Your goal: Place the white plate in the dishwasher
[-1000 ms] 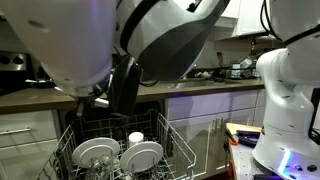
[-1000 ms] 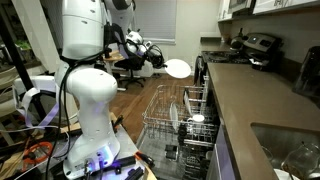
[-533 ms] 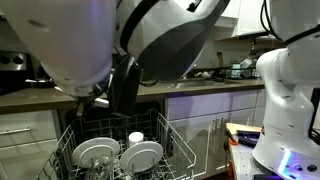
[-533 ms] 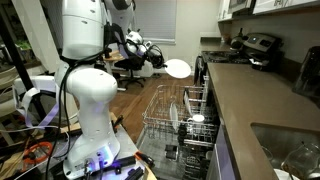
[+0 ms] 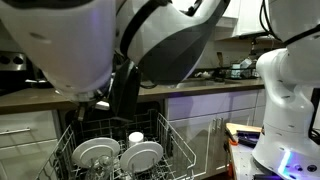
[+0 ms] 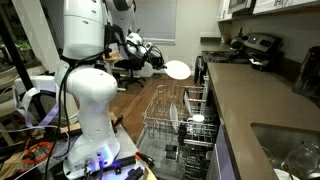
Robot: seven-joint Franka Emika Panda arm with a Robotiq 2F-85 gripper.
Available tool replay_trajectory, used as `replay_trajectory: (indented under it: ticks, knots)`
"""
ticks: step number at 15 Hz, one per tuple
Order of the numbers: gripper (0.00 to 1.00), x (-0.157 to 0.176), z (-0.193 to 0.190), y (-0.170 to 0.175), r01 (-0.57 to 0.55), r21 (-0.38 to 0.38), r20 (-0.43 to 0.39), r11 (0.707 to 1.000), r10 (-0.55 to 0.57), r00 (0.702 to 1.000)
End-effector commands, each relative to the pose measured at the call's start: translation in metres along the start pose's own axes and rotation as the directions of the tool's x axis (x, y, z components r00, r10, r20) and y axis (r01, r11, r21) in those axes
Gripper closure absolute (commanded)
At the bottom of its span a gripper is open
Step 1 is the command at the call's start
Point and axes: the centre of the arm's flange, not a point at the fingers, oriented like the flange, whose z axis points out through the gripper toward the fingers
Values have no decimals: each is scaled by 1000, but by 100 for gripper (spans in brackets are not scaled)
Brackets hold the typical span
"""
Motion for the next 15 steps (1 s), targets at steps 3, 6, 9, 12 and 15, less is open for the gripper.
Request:
replay_trajectory:
  ticks: [3, 6, 9, 12, 15]
  knots:
    - [94, -1, 2, -2, 3, 1, 3, 1000, -3, 1000]
    - [95, -8, -2, 0, 12, 18, 4, 1000, -12, 1000]
    - [95, -19, -8, -2, 23, 61, 17, 998, -24, 1000]
    - [95, -33, -18, -6, 30, 126, 27, 992, -34, 999]
    - [95, -51, -34, -2, 33, 164, 31, 986, -39, 999]
